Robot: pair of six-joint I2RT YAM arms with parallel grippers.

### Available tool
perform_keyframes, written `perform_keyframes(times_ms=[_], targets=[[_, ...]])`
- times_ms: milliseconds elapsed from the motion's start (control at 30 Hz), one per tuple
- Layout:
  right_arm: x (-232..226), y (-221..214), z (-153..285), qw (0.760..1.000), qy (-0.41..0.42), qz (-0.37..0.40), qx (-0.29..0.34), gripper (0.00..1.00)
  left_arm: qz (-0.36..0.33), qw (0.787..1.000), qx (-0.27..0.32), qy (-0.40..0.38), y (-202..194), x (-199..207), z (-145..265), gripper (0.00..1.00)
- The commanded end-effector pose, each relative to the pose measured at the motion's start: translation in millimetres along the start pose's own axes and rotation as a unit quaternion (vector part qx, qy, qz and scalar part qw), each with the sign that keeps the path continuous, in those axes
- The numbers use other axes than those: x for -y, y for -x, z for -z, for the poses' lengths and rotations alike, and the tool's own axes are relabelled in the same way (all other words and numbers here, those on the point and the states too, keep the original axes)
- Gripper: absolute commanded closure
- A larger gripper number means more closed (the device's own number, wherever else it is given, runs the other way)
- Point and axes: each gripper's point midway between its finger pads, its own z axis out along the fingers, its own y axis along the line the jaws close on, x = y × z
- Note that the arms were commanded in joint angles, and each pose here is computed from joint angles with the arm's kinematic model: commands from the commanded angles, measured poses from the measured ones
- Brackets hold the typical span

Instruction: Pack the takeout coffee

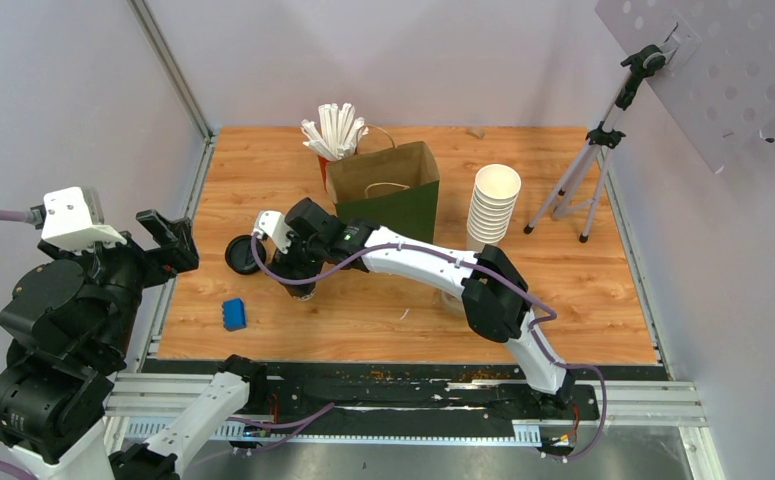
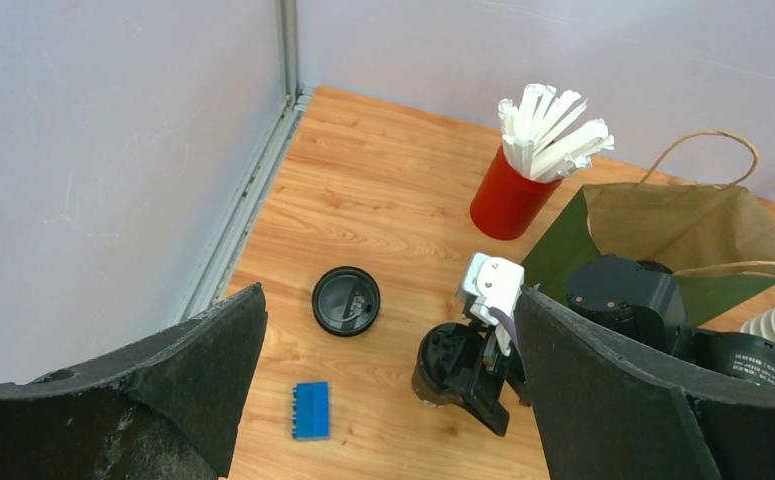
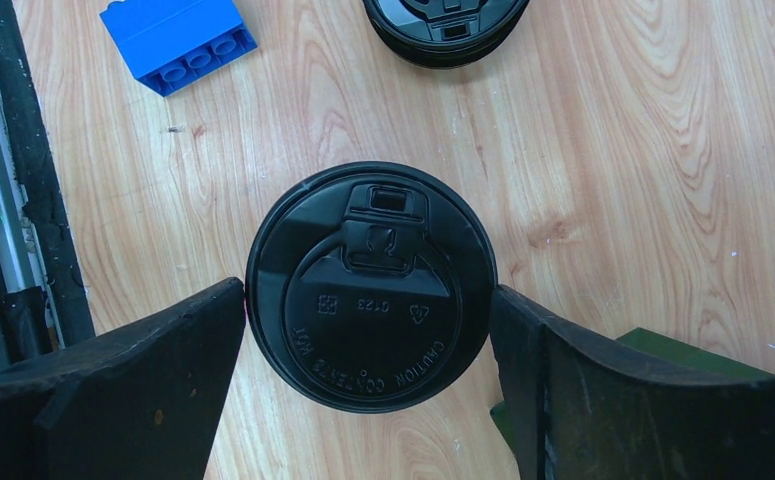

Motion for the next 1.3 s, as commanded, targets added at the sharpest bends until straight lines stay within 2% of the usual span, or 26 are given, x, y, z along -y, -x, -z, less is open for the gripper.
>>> perform_keyframes(times_ms=[0,133,267,800,1033,1267], targets=[[3,33,16,0.999,-0.001,-0.004,0.039,0.09,-0.002,1.0,0.015,-0.001,7,2,-3,0.0],[3,38,19,0.999,0.002,-0.013,0.045,0.09,-0.004,1.0,0.011,-0.003,6,3,-4,0.0],[2,39,19,0.999,0.005,-0.015,0.048,0.13,-0.003,1.0,0.012,-0.003,6,2,-4,0.0],[9,18,7,1.0,-0.007,-0.009,0.022,0.18,-0.002,1.0,0.011,-0.004,5,3,-3,0.0],[8,11,6,1.0,-0.007,-0.002,0.016,0.28,-0.002,1.0,-0.005,0.003,-1,3,-8,0.0],[8,-3,3,1.0,-0.01,0.011,-0.003,0.21,0.006,1.0,-0.015,0.011,-8,2,-11,0.0]])
